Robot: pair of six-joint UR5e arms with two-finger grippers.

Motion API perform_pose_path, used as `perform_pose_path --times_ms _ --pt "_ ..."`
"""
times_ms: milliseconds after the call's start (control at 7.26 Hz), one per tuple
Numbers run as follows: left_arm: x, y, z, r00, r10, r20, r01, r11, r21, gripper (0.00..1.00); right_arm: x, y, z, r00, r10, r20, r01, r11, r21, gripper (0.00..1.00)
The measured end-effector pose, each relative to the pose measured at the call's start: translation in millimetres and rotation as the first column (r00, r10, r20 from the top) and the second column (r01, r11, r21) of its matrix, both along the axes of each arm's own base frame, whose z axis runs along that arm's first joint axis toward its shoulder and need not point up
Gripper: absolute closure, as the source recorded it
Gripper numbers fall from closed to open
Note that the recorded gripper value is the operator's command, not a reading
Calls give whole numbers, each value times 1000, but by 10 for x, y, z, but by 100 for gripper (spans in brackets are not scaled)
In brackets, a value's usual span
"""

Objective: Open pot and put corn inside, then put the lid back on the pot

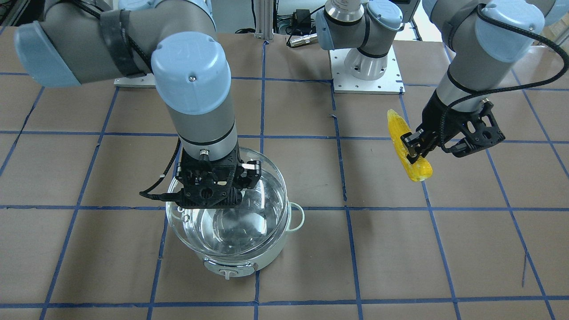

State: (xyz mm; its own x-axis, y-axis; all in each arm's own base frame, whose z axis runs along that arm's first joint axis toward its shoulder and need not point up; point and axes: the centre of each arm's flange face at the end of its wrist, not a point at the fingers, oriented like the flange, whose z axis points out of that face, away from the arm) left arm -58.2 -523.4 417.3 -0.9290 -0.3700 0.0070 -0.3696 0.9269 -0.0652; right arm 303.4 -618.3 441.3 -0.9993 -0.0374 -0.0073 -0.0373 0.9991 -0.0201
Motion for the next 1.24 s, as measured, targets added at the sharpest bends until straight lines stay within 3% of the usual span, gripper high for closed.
perform_pose_path --times_ms 138,551,826,1239 --pt "-264 3 80 998 60 -8 -60 998 -2 85 -163 -30 222 1000 13 -3 -13 1000 8 82" --pt "-1166 -131 101 969 243 -46 -243 970 12 86 -962 -2 718 1000 9 -10 -8 999 36 83" --pt "-1699 -350 91 925 356 -131 -352 935 47 88 -1212 167 900 1000 4 -29 -2 998 67 83" --pt "-2262 -656 45 839 499 -219 -488 867 102 87 -1391 517 939 1000 4 -28 -1 994 109 83"
